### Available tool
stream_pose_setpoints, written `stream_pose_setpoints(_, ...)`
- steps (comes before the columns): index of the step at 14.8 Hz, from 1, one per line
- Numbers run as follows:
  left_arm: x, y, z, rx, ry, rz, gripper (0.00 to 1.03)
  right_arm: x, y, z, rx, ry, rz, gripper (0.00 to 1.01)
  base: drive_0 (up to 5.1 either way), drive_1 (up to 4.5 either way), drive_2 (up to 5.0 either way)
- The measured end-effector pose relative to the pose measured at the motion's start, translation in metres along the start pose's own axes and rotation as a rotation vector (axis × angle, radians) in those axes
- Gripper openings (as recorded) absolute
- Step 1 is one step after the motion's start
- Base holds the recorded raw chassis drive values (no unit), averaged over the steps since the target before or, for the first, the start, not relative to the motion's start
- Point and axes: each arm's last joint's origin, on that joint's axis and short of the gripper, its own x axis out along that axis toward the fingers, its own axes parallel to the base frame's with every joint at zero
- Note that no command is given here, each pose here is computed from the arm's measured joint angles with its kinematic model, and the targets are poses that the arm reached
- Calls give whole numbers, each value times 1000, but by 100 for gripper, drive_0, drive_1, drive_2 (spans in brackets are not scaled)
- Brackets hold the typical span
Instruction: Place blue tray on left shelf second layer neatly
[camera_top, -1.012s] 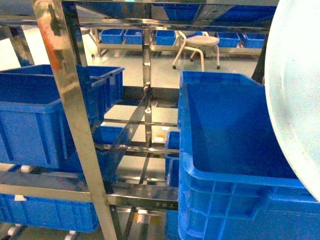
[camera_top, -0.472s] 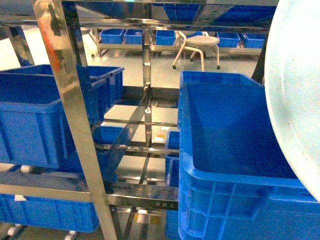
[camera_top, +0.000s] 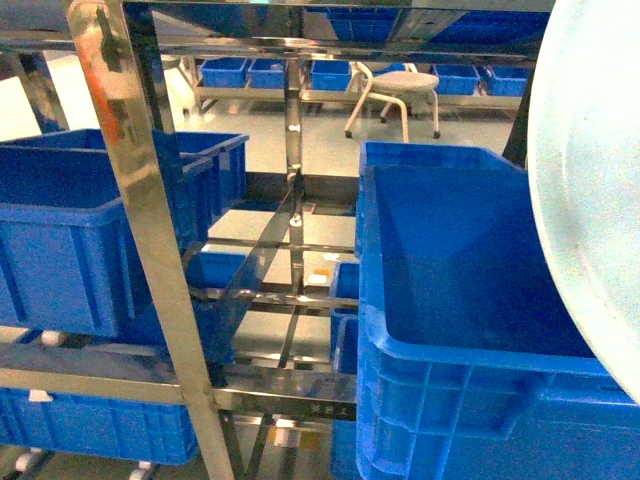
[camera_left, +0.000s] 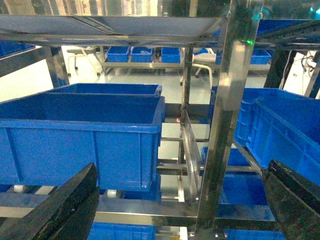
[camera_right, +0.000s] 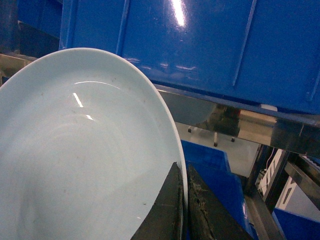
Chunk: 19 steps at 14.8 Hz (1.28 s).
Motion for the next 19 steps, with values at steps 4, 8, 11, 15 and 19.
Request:
stream_pose_setpoints(4, 0, 0, 0, 0, 0, 0, 98, 1, -3, -2, -13, 13, -6, 2, 0, 0, 0)
stream_pose_setpoints(8, 0, 0, 0, 0, 0, -1, 98, 11, -9, -10, -18, 52, 17, 2, 0, 0, 0)
stream_pose_setpoints(11, 0, 0, 0, 0, 0, -1, 98, 25, -23, -18, -36, 87, 6, 2, 0, 0, 0)
stream_pose_setpoints(15, 0, 0, 0, 0, 0, -1, 98, 40, -43, -34, -57, 110, -28, 2, 0, 0, 0)
stream_pose_setpoints(19, 0, 0, 0, 0, 0, -1, 98, 51, -58, -56, -66, 162, -40, 2, 0, 0, 0)
